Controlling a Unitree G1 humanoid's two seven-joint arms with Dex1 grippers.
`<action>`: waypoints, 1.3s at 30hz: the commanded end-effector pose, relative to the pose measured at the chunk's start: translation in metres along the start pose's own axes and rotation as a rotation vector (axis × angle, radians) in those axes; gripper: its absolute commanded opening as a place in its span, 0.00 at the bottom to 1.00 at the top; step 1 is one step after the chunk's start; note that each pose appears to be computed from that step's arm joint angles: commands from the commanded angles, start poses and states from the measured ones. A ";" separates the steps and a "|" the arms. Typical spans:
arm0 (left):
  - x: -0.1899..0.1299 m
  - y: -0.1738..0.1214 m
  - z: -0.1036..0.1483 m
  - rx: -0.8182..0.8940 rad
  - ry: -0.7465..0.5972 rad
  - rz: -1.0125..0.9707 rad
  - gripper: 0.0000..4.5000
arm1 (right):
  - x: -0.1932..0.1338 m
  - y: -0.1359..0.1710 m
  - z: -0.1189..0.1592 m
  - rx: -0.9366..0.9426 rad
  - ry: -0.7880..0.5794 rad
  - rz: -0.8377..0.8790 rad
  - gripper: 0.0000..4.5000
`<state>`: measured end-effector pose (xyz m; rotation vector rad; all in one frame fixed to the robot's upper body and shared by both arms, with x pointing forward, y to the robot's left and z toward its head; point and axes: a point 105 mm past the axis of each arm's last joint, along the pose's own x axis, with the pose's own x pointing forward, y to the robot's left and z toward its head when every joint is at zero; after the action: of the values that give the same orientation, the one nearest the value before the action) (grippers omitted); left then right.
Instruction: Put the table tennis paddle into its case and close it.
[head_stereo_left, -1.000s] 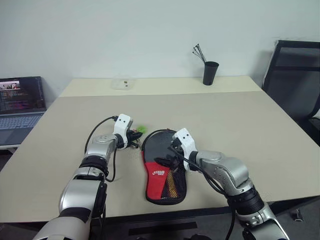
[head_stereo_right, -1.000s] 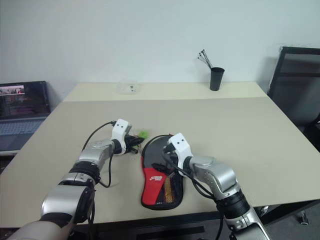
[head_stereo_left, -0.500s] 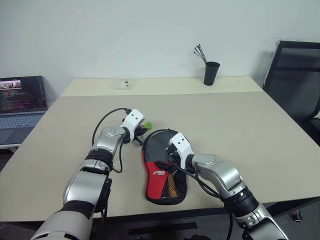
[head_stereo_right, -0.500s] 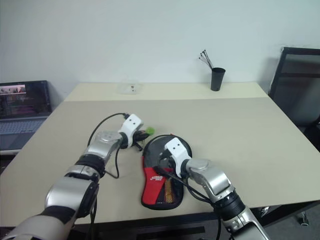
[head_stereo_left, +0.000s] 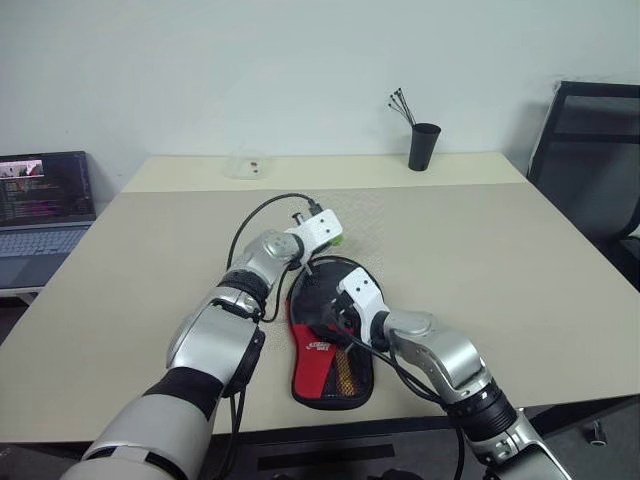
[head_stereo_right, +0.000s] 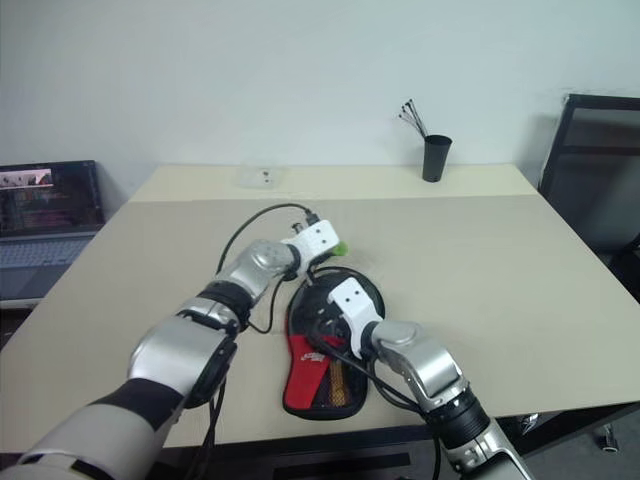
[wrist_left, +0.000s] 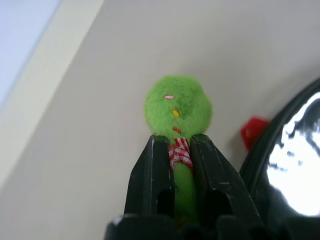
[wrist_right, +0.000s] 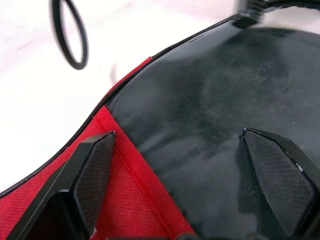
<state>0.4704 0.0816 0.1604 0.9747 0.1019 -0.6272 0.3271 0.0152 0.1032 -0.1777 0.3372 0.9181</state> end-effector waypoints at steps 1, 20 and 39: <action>0.004 0.013 0.055 0.206 -0.117 0.084 0.04 | 0.002 0.008 -0.023 0.049 0.081 0.015 1.00; 0.013 -0.084 0.151 0.472 -0.471 -0.181 0.04 | 0.003 0.015 -0.030 0.077 0.083 0.007 1.00; 0.004 0.020 0.098 0.161 -0.255 0.165 0.82 | 0.005 0.012 -0.024 0.056 0.073 0.013 1.00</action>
<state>0.4612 0.0067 0.1962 1.0947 -0.1800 -0.6806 0.3178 0.0246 0.1000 -0.1511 0.3422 0.9280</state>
